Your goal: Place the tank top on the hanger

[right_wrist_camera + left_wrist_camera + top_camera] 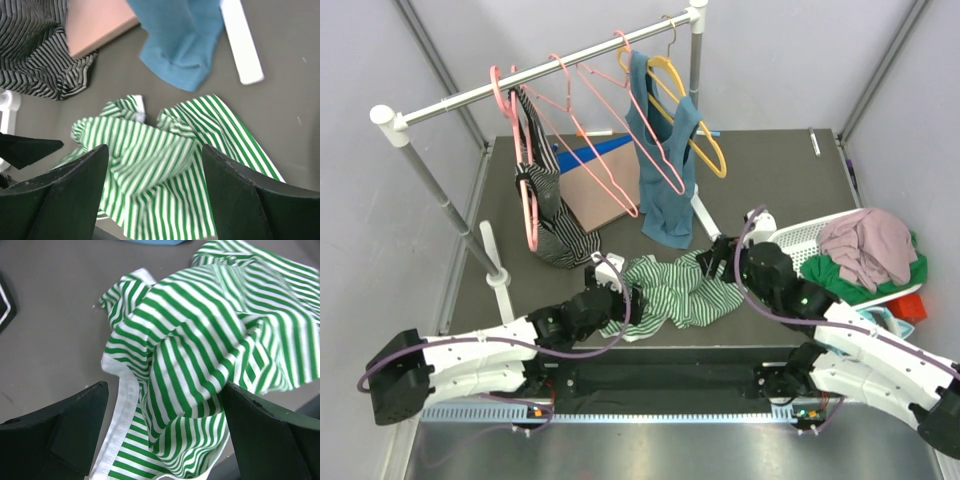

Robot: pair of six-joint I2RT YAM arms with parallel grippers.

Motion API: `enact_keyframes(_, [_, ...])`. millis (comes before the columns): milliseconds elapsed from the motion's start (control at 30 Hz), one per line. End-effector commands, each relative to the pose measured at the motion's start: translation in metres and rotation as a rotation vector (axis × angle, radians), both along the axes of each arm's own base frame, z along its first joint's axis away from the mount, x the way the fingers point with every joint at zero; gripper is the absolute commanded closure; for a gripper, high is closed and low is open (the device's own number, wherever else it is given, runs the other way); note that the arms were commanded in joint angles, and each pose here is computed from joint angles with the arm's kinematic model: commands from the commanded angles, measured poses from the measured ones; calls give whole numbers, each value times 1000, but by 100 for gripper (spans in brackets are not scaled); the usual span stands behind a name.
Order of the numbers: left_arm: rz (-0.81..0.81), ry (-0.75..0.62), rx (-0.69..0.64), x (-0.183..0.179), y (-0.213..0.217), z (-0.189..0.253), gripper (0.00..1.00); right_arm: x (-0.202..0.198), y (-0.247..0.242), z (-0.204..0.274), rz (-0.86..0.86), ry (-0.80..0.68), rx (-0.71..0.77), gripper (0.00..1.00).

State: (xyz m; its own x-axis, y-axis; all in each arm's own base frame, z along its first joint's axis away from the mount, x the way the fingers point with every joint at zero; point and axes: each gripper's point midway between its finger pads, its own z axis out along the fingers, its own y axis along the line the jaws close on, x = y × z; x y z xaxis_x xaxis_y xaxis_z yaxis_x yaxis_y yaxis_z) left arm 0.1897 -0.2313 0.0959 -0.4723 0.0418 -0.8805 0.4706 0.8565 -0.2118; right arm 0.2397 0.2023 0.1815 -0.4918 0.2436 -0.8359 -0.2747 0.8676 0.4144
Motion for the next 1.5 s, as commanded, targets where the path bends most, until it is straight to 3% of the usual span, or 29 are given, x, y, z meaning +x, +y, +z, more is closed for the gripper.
enact_keyframes(0, [95,21,-63,7,1,-5,1,-10,-22,-33,-85,70,-19,25])
enact_keyframes(167, [96,29,-72,10,-6,-14,7,-18,-26,-80,-114,184,-51,25])
enact_keyframes(300, [113,20,-74,12,-4,-13,18,-17,-25,-101,-119,232,-102,26])
enact_keyframes(400, [120,9,-77,13,-2,-11,37,-17,-25,-122,-130,275,-143,28])
enact_keyframes(433, [121,6,-78,14,-2,-10,48,-16,-24,-126,-131,284,-144,29])
enact_keyframes(567, [111,-25,-95,15,-2,5,69,-12,-14,-141,-109,306,-148,38])
enact_keyframes(667, [98,-56,-99,16,-2,19,79,-7,-2,-148,-81,311,-136,53])
enact_keyframes(767, [91,-88,-87,18,0,31,97,2,8,-144,-56,291,-137,83])
enact_keyframes(800, [97,-107,-67,21,3,35,100,6,9,-139,-56,278,-138,100])
enact_keyframes(933, [153,-188,13,33,17,66,100,31,-2,-94,-81,183,-158,100])
enact_keyframes(1000, [173,-232,63,38,25,87,100,45,-13,-49,-124,93,-127,100])
enact_keyframes(1100, [194,-296,89,42,34,116,100,59,-47,1,-200,-10,-109,100])
enact_keyframes(1233, [150,-313,113,42,24,124,97,74,-100,25,-323,-54,-141,100])
enact_keyframes(1300, [53,-291,101,34,4,116,76,79,-111,28,-342,-59,-152,100])
enact_keyframes(1333, [5,-278,94,31,-10,109,59,84,-124,27,-375,-64,-164,100])
enact_keyframes(1367, [-70,-250,99,22,-22,97,35,87,-128,24,-381,-57,-169,100])
enact_keyframes(1467, [-87,-207,89,18,-40,79,17,97,-142,10,-407,-16,-184,98])
